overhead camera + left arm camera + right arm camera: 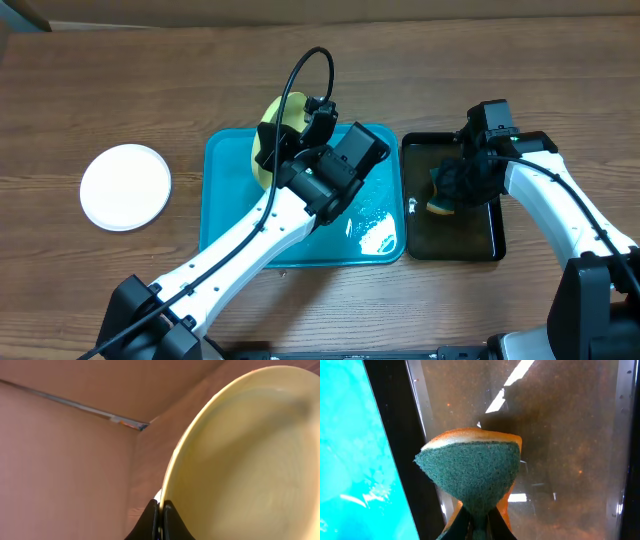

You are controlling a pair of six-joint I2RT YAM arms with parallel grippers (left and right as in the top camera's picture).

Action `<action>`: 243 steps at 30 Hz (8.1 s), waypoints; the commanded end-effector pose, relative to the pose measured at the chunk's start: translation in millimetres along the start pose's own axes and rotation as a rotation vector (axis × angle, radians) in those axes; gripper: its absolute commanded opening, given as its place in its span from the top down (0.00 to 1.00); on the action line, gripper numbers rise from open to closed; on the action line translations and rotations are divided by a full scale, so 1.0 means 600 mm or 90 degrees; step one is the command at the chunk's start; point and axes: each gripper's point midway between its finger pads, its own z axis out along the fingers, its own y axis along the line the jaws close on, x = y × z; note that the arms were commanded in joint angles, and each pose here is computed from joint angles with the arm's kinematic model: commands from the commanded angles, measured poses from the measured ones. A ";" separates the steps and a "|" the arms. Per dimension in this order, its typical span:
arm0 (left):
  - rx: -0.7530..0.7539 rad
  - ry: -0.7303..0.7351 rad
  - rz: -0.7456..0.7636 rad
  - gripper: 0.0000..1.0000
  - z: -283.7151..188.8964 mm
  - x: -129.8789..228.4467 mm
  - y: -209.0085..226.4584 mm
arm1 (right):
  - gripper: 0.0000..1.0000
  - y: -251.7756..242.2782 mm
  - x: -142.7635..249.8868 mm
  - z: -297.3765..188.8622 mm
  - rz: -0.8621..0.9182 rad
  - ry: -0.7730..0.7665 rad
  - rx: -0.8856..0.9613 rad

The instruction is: Clean dirty plates on tray and stack at the side

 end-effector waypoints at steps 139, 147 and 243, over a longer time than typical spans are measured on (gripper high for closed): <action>0.590 0.054 -0.548 0.00 -0.148 0.259 0.101 | 0.00 0.004 0.106 -0.242 -0.002 -0.341 -0.009; 0.590 0.054 -0.548 0.00 -0.148 0.259 0.101 | 0.00 -0.029 0.098 -0.282 0.047 -0.483 -0.042; 0.462 -0.121 -0.661 0.00 -0.067 0.309 0.045 | 0.00 -0.070 0.076 -0.207 -0.084 -0.892 -0.090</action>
